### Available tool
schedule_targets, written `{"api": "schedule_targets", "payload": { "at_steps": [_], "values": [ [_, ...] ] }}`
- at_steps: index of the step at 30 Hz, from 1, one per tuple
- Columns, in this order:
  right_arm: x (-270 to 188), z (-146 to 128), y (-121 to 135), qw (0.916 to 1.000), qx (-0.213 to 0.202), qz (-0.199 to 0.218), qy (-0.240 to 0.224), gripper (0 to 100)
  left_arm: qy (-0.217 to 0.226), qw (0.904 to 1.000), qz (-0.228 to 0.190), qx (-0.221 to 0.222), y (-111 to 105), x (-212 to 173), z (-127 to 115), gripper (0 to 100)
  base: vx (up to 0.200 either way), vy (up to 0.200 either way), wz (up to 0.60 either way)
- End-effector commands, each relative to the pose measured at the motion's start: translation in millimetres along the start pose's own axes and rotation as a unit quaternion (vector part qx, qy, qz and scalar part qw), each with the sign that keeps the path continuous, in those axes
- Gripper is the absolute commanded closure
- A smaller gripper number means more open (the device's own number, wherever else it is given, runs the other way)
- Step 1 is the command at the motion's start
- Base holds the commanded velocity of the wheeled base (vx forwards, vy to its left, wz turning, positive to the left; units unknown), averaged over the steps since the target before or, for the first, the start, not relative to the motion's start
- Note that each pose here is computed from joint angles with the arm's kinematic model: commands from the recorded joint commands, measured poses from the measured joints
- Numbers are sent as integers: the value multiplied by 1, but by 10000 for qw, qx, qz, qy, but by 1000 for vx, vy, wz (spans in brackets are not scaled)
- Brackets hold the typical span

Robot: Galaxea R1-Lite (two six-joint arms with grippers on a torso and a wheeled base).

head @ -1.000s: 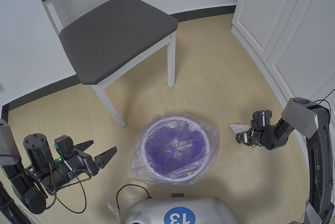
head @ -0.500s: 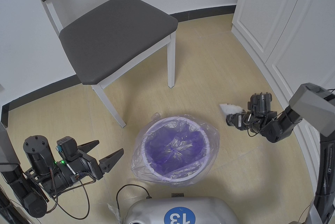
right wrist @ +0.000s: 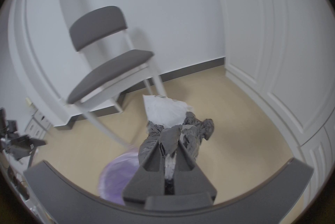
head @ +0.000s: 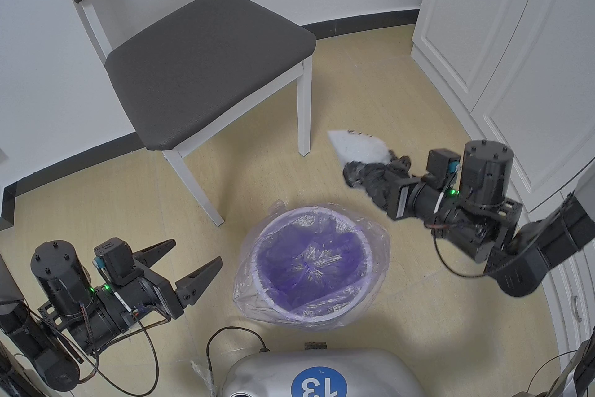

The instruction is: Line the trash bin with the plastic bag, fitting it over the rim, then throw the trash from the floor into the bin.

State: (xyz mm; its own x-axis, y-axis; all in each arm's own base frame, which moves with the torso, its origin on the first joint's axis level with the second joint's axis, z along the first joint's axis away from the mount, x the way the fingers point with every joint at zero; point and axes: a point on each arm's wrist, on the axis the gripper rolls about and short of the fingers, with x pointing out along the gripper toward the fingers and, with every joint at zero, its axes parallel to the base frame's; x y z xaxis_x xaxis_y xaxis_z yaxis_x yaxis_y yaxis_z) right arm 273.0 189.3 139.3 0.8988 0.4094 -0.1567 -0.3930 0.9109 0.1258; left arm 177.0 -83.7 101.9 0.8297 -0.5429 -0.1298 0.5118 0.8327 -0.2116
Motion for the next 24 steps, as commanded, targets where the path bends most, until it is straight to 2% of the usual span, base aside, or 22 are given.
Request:
{"api": "schedule_targets", "payload": {
  "at_steps": [1,7,9,13,17,24],
  "values": [
    [-36,-18,39,9963,-336,671,430,100,-255,9996,-34,92,-2,-7,7,0,0,0,0],
    [-42,-41,39,9882,-699,716,1158,100,-249,9994,-22,228,-2,-9,7,0,0,0,0],
    [-42,-43,38,9868,-736,711,1253,100,-257,9994,-23,245,-2,-9,7,0,0,0,0],
    [-26,-65,37,9802,-740,805,1648,100,-248,9994,-29,245,-3,-9,7,0,0,0,0],
    [-22,-75,37,9761,-758,897,1830,100,-255,9994,-30,246,-3,-9,7,0,0,0,0],
    [-6,-96,37,9714,-781,827,2085,100,-264,9993,-24,246,-3,-9,8,0,0,0,0]
  ]
}}
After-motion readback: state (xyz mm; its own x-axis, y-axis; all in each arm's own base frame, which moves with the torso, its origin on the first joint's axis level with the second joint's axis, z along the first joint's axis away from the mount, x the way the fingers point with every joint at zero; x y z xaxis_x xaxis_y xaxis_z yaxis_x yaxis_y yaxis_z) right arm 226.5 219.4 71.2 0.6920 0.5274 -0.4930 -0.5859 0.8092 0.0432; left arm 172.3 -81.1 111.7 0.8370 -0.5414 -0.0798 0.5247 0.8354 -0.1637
